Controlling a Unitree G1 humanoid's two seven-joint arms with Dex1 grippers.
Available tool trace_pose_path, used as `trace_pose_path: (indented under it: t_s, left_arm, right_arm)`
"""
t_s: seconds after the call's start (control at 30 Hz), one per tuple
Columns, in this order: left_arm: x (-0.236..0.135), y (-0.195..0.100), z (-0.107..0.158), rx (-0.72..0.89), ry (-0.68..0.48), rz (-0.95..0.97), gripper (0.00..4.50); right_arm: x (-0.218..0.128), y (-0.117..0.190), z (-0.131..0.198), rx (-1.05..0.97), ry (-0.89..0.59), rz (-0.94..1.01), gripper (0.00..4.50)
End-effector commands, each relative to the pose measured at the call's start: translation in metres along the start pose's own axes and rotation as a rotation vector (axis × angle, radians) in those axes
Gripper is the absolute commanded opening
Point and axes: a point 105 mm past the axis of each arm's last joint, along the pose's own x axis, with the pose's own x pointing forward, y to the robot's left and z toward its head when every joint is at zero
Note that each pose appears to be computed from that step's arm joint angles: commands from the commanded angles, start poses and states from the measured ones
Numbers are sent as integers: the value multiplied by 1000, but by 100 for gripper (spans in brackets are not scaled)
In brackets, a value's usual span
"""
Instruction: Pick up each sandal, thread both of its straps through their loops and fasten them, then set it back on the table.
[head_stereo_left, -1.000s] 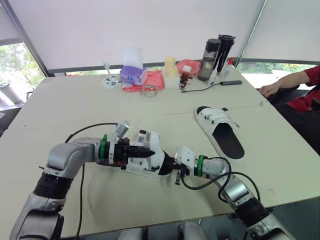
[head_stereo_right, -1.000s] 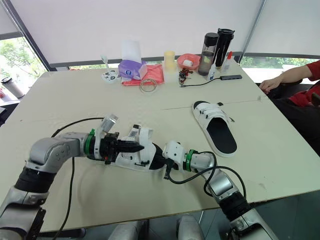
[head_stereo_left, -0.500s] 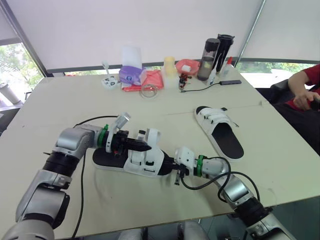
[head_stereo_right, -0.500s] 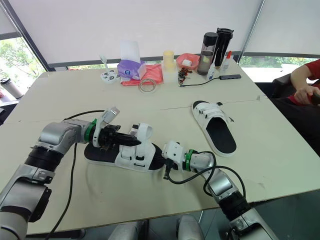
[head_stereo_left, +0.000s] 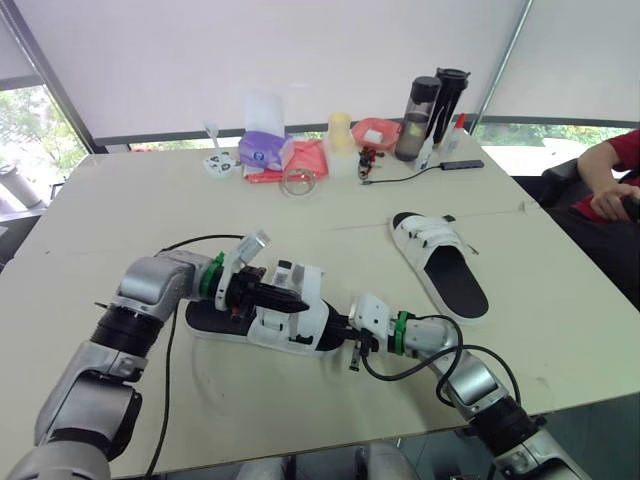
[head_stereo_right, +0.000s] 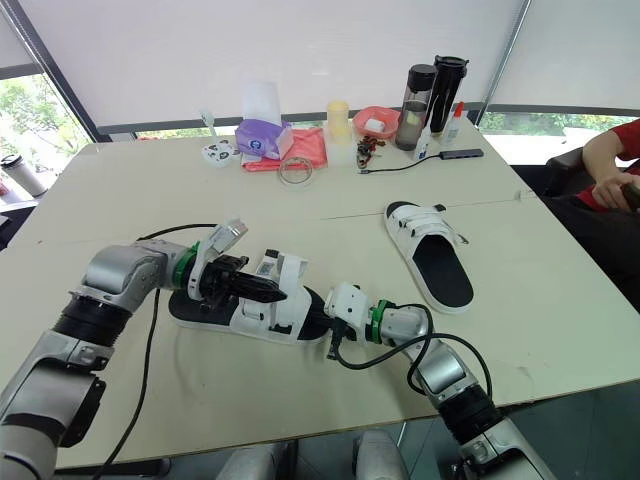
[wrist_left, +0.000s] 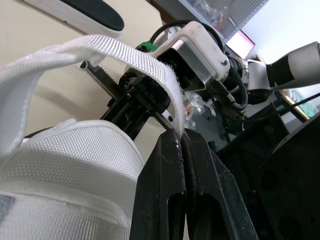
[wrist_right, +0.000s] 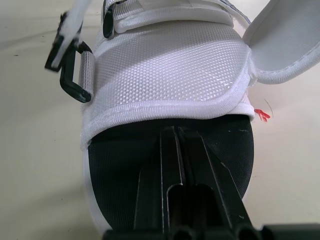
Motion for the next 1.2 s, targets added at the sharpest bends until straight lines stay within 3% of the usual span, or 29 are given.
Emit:
trace_pose_path:
  t_s: [0.03,0.23,0.47,1.2]
  left_arm:
    - [-1,-1,6,49,-1,11,7]
    - [-2,1,4,51,13,18,7]
    - [-6,8,19,49,-49,40,7]
    - [-8,1,6,18,-10,10,7]
  right_arm:
    - [-20,20,-83,155,329,-5,0]
    - [-20,20,-83,156,329,-7,0]
    - [-20,21,-84,157,331,-7,0]
    - [-20,20,-85,156,334,-11,0]
